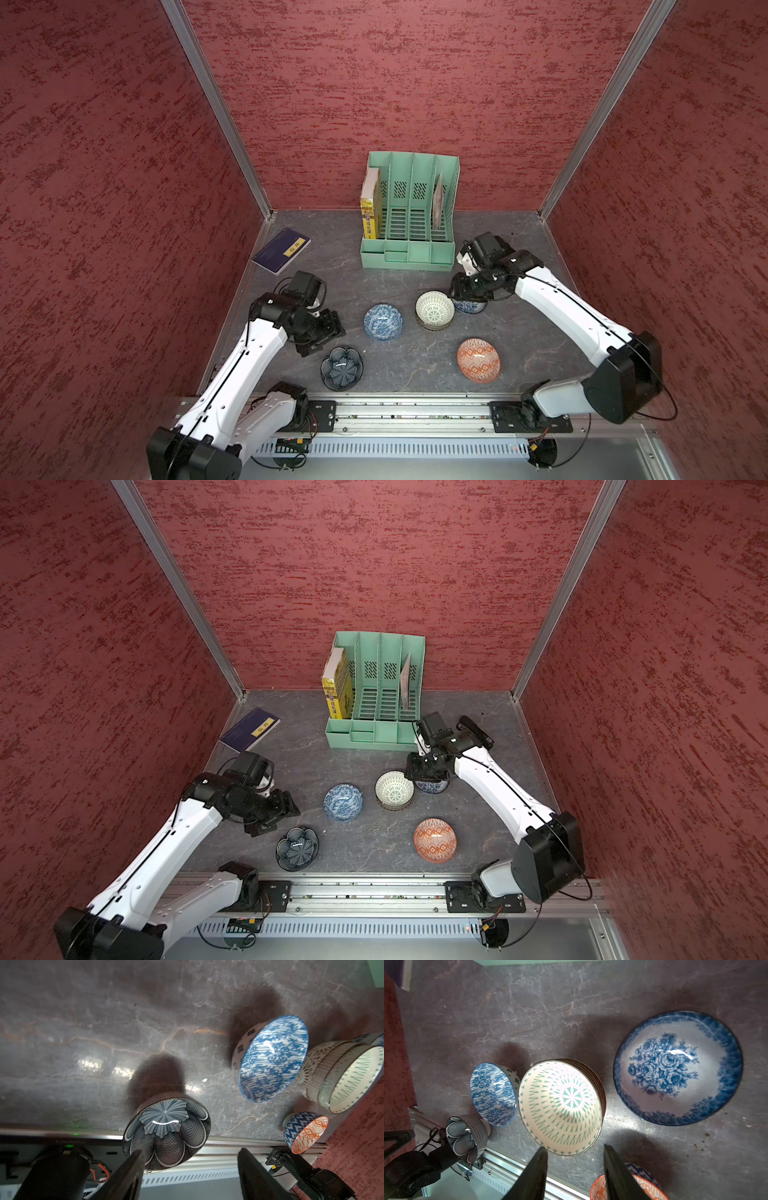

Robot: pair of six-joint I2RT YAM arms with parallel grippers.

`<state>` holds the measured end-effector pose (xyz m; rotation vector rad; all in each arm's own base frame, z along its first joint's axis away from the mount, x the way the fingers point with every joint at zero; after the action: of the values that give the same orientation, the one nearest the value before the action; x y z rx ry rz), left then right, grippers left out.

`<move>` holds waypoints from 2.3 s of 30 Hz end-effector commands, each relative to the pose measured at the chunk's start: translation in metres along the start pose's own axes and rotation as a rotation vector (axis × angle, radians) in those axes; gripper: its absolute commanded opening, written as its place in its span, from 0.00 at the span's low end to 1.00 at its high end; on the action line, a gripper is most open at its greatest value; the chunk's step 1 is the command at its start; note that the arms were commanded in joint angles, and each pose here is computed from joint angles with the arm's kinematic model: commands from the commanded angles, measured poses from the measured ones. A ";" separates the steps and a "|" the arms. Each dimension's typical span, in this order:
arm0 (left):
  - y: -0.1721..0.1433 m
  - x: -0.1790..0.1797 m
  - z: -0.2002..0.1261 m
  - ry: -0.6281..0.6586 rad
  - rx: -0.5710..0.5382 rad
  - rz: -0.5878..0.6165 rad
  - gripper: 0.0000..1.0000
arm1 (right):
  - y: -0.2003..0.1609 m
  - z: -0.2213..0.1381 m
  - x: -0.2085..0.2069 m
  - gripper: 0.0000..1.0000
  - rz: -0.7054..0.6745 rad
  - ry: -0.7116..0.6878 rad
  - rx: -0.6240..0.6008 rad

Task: Stack the bowls
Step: Place the bowl on the bowl, then pick up the bowl from the center of the board.

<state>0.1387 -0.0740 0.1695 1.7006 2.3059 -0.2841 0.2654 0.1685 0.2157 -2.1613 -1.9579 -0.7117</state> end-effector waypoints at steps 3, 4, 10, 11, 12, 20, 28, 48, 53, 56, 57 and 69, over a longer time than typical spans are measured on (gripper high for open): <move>-0.027 0.027 0.007 0.138 0.095 -0.104 0.72 | 0.000 -0.023 0.008 0.47 -0.013 0.036 -0.024; -0.027 0.030 0.007 0.162 0.089 -0.113 0.71 | -0.001 -0.024 0.009 0.47 -0.017 0.042 -0.025; -0.028 0.034 0.024 0.260 0.099 -0.122 0.66 | -0.005 -0.024 0.006 0.46 -0.035 0.039 -0.021; -0.026 0.035 0.030 0.291 0.105 -0.116 0.65 | -0.006 -0.024 0.006 0.46 -0.036 0.043 -0.021; -0.026 0.035 0.036 0.314 0.120 -0.112 0.65 | -0.007 -0.024 0.006 0.46 -0.036 0.049 -0.022; -0.025 0.033 0.062 0.335 0.158 -0.102 0.51 | -0.014 -0.023 0.004 0.44 -0.043 0.063 -0.002; -0.021 0.031 0.069 0.320 0.161 -0.090 0.37 | -0.015 -0.024 0.004 0.44 -0.042 0.066 -0.001; -0.017 0.026 0.073 0.282 0.175 -0.078 0.07 | -0.016 -0.020 0.000 0.43 -0.041 0.042 0.008; -0.021 0.027 0.071 0.277 0.183 -0.076 0.00 | -0.016 -0.020 -0.001 0.43 -0.040 0.040 0.008; -0.025 0.025 0.068 0.257 0.186 -0.067 0.00 | -0.016 -0.021 0.000 0.43 -0.041 0.042 0.006; -0.027 0.024 0.066 0.253 0.189 -0.064 0.00 | -0.016 -0.020 0.000 0.43 -0.041 0.042 0.007; -0.035 0.008 0.008 0.174 0.123 -0.001 0.00 | -0.016 -0.025 0.004 0.42 -0.037 0.061 0.010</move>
<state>0.1056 -0.0776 0.1382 1.8282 2.5177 -0.2858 0.2463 0.1659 0.2296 -2.0896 -1.9694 -0.7451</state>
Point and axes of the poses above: each gripper's point midway between its finger pads, its own z axis out along the fingers, its own x axis along the line the jaws close on, y = z × x, the point moved 4 cm from there along -z, back along the fingers, and after that the axes turned 9 degrees about z, right-handed, at the moved point
